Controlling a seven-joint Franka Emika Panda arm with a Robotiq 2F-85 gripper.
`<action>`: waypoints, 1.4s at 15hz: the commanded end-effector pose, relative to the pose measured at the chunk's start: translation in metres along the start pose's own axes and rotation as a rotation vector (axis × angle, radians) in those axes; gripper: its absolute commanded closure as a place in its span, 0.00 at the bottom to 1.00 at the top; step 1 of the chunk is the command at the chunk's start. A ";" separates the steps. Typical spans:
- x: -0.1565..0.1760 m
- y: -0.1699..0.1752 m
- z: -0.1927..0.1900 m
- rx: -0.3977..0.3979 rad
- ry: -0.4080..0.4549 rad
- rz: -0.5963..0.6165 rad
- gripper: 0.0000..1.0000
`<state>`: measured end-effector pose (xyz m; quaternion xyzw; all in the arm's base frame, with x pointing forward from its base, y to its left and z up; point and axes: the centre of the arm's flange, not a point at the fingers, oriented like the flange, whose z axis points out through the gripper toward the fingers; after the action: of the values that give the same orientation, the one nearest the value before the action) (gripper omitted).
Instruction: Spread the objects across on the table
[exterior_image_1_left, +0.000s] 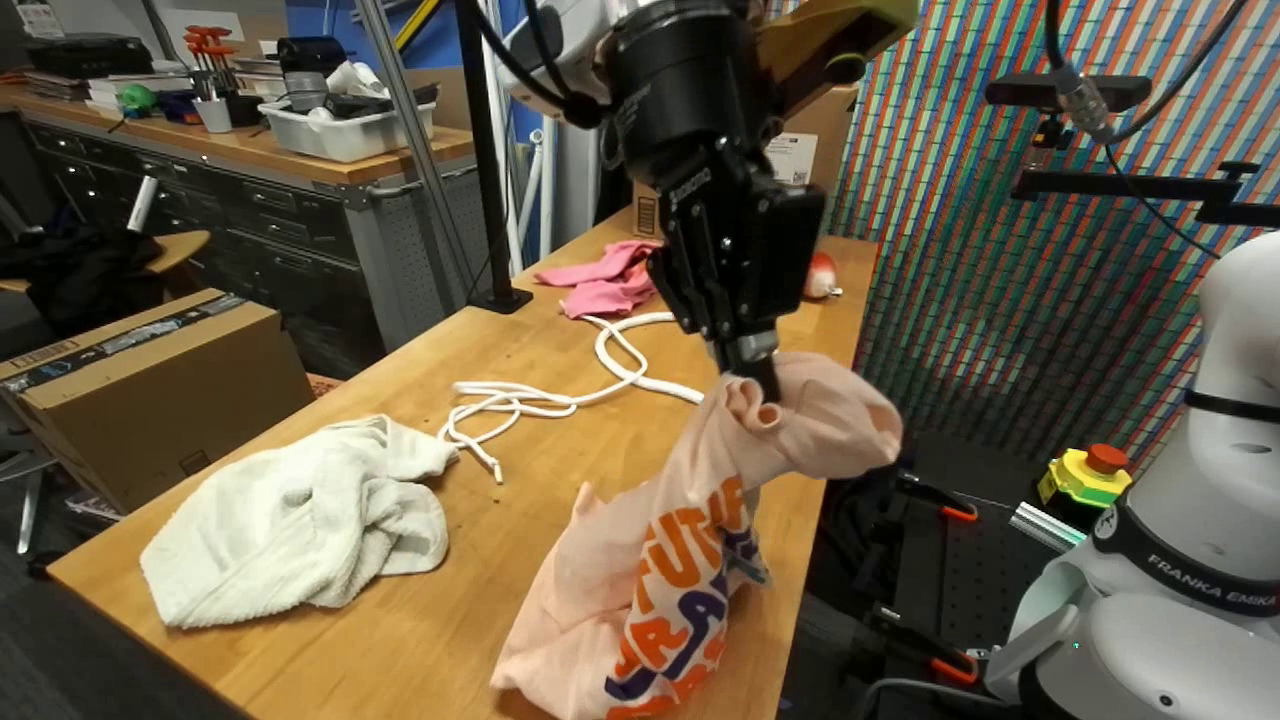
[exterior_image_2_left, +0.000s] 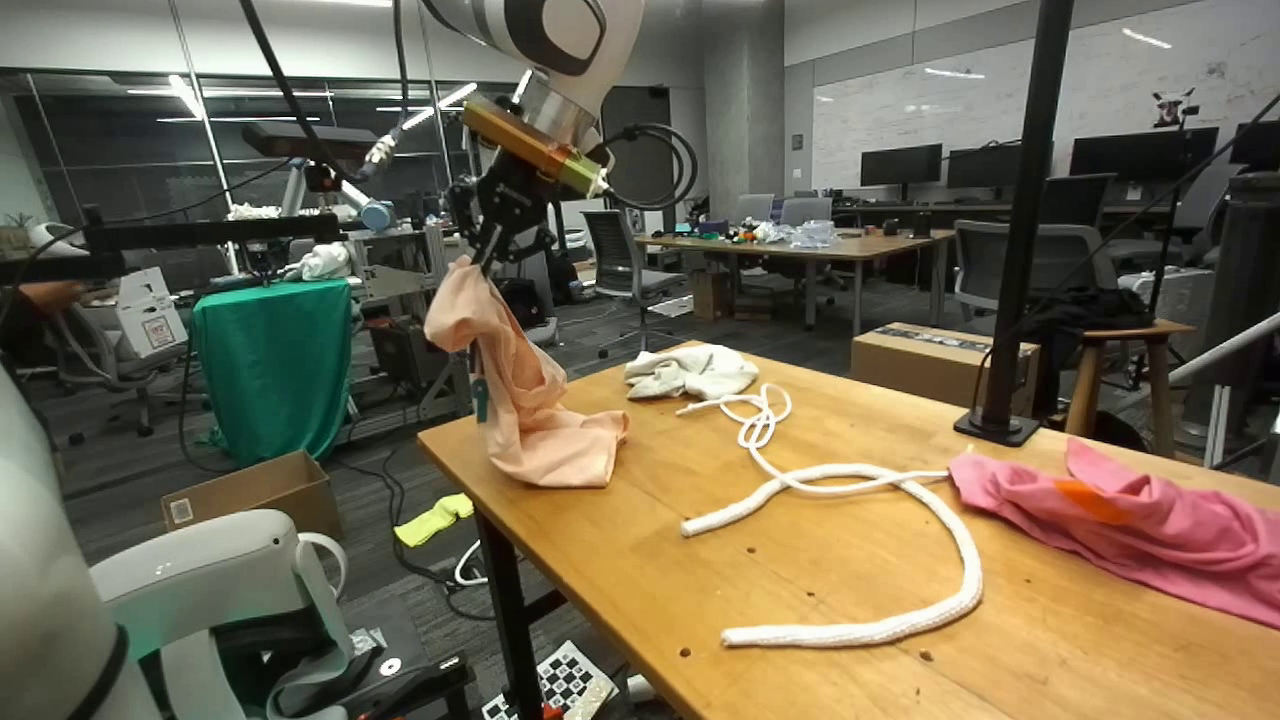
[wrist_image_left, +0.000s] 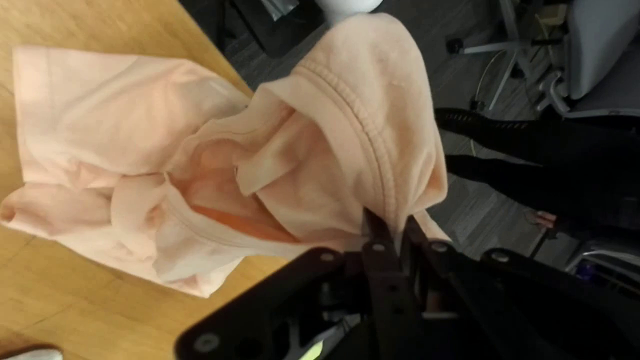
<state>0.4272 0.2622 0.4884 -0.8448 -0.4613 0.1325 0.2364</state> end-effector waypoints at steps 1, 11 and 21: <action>0.022 0.012 0.021 -0.101 0.137 0.071 0.94; 0.024 0.047 0.076 -0.270 0.169 0.208 0.86; 0.018 0.059 0.071 -0.411 0.147 0.238 0.09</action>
<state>0.4403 0.2718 0.3840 -0.9242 -0.3680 0.0282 0.0978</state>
